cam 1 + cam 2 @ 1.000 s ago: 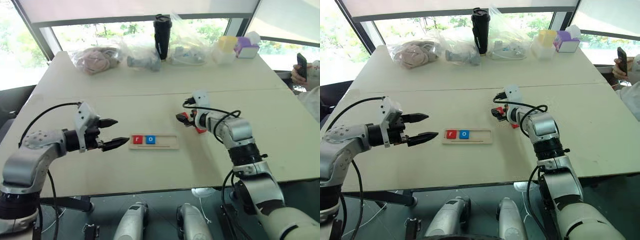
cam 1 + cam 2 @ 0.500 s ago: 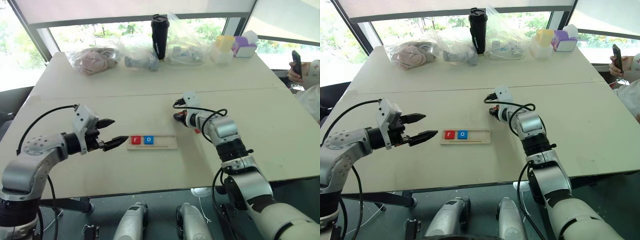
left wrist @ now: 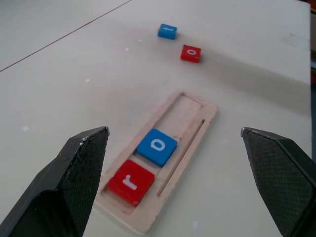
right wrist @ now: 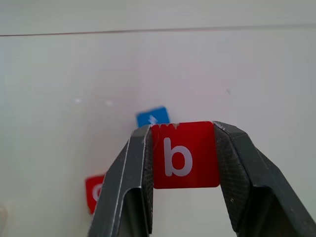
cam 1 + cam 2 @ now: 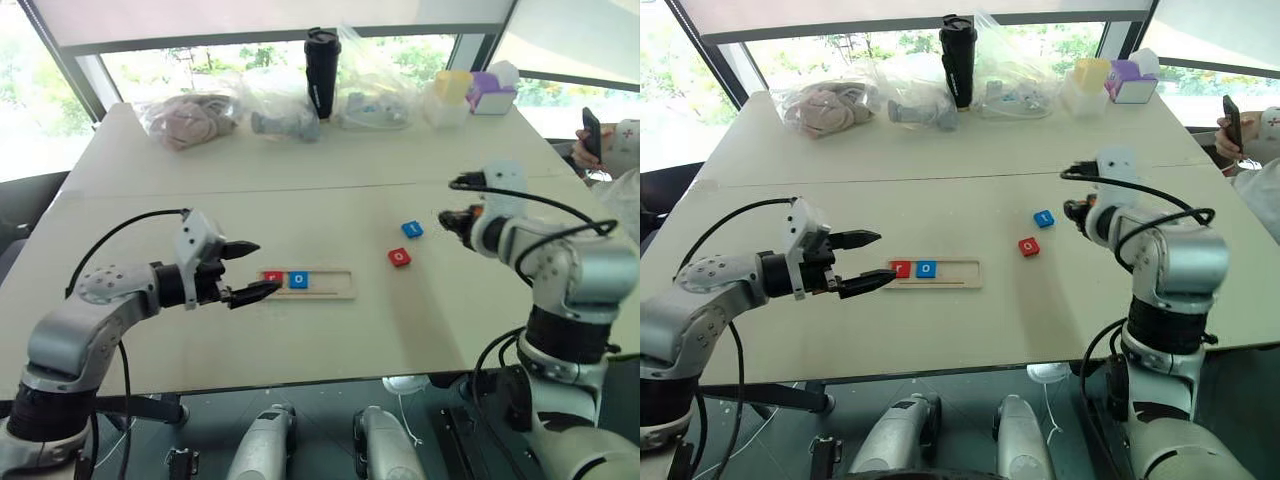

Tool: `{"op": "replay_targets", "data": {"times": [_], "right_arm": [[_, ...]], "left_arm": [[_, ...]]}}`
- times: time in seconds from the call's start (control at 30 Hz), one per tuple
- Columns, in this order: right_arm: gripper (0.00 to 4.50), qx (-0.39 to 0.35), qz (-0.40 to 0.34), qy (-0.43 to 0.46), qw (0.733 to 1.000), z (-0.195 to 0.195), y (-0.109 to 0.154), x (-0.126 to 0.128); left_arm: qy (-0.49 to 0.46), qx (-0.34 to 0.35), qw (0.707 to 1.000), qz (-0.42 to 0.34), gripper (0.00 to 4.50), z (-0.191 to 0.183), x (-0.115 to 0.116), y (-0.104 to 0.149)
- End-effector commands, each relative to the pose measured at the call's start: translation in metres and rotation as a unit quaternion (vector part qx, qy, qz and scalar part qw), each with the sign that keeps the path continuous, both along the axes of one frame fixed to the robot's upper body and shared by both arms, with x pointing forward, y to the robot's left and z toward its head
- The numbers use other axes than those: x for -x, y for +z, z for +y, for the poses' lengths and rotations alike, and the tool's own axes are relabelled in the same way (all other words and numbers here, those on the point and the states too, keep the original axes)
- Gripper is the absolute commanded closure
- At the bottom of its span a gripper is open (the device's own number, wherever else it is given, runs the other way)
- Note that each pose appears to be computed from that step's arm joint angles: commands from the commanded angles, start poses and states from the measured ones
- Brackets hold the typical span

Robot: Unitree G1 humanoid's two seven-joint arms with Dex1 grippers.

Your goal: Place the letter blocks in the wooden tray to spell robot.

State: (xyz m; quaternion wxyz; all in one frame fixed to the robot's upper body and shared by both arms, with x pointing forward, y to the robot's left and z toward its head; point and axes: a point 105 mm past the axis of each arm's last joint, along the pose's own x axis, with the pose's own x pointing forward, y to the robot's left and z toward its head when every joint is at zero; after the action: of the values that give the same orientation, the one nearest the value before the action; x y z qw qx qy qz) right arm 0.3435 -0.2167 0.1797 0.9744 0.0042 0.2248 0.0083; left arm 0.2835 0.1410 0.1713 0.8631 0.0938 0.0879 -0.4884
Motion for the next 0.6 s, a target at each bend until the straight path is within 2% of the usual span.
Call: {"op": "replay_targets", "data": {"times": [0.03, 0.23, 0.57, 0.6], "right_arm": [[3.32, -0.01, -0.007, -0.046, 0.999, 0.001, -0.013, 0.018], [3.32, -0.039, 0.032, -0.083, 0.995, 0.021, -0.051, 0.035], [3.32, -0.066, 0.054, -0.091, 0.992, 0.041, -0.066, 0.04], [2.82, -0.067, 0.055, -0.092, 0.992, 0.041, -0.066, 0.04]], "left_arm": [[-0.031, 0.001, 0.999, -0.019, 0.0, -0.009, 0.002, 0.012], [-0.039, -0.006, 0.999, -0.016, 0.0, -0.008, -0.007, 0.01], [-0.036, -0.004, 0.999, -0.01, 0.0, -0.007, -0.006, 0.009], [-0.035, -0.004, 0.999, -0.01, 0.0, -0.007, -0.006, 0.009]]}}
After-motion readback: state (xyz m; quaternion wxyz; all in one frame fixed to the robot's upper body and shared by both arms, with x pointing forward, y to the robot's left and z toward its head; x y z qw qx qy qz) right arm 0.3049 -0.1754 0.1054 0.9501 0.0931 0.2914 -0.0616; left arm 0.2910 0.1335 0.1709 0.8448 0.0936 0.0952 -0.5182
